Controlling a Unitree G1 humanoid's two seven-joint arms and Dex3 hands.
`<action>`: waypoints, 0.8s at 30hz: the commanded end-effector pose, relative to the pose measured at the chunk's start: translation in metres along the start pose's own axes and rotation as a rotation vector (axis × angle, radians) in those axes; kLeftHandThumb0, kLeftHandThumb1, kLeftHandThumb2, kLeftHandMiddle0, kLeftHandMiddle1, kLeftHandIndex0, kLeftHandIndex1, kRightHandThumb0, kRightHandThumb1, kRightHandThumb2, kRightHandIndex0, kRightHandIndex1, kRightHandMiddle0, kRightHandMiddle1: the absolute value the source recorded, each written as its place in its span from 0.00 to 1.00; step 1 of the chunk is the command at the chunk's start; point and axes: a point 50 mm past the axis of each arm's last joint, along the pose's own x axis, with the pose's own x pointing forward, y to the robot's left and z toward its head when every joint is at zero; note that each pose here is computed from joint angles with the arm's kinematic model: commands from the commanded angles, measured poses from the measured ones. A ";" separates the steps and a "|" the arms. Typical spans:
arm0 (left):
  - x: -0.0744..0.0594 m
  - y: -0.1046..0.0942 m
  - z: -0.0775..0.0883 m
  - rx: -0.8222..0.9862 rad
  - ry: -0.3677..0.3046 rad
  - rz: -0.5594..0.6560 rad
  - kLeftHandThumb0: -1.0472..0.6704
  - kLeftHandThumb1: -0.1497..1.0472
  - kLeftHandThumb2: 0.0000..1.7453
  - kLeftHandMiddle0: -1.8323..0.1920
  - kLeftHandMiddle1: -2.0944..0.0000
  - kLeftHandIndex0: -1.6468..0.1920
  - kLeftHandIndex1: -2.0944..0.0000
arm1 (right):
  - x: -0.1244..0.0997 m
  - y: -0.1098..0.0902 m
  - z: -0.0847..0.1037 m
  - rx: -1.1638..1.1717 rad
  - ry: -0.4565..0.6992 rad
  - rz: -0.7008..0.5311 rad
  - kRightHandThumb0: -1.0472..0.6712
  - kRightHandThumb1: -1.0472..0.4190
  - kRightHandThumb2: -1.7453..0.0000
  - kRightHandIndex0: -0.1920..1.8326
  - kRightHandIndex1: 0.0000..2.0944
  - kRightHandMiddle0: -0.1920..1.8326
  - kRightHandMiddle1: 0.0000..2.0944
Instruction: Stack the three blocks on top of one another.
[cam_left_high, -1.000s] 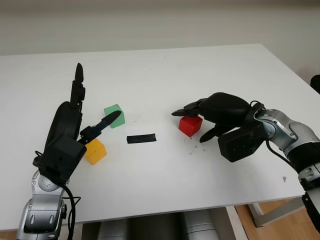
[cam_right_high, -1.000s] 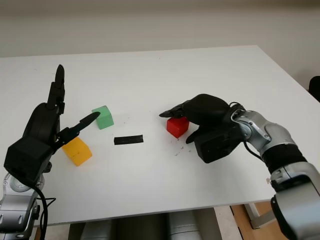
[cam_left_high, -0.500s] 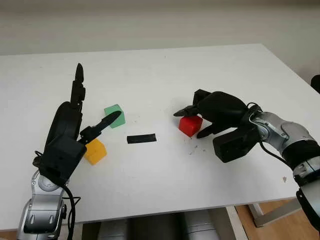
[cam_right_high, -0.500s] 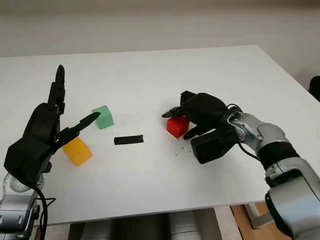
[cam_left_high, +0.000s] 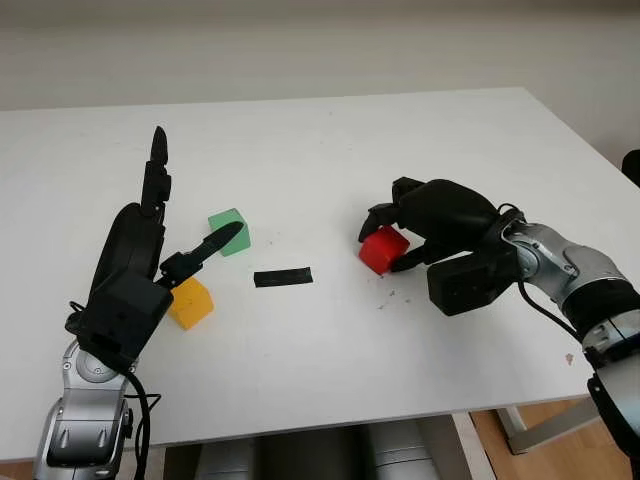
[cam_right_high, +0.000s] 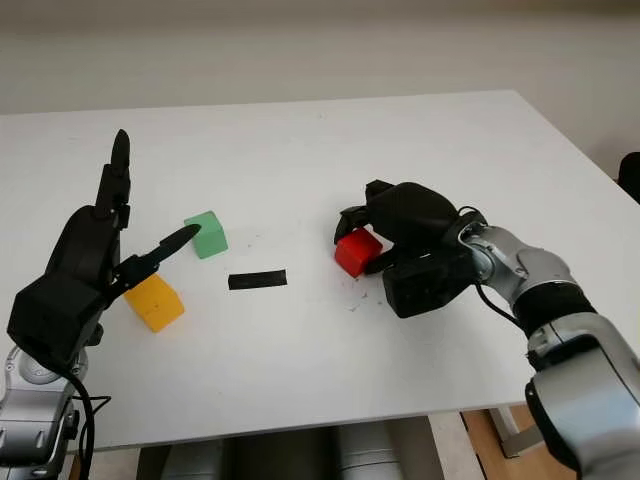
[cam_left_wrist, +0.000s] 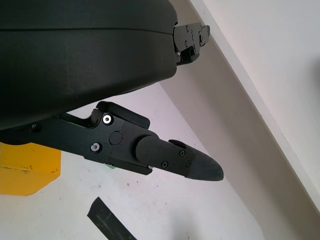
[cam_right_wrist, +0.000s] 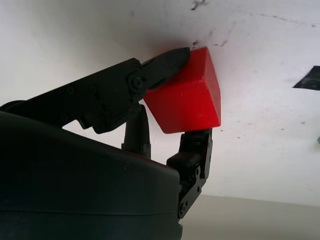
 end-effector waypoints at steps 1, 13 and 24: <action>-0.001 0.003 0.004 0.012 -0.017 0.009 0.25 1.00 0.05 1.00 1.00 1.00 1.00 | 0.002 -0.002 0.003 0.038 -0.016 -0.026 0.45 0.08 0.97 0.29 0.80 0.32 0.59; -0.003 0.001 0.004 0.008 -0.013 0.011 0.25 1.00 0.04 1.00 1.00 1.00 1.00 | 0.011 0.003 0.010 0.414 -0.007 -0.031 0.44 0.07 0.97 0.30 0.81 0.28 0.67; -0.003 -0.001 0.004 0.008 -0.014 0.011 0.25 1.00 0.05 1.00 1.00 1.00 1.00 | 0.013 0.002 0.035 0.538 -0.015 -0.099 0.41 0.08 0.97 0.40 0.82 0.29 0.73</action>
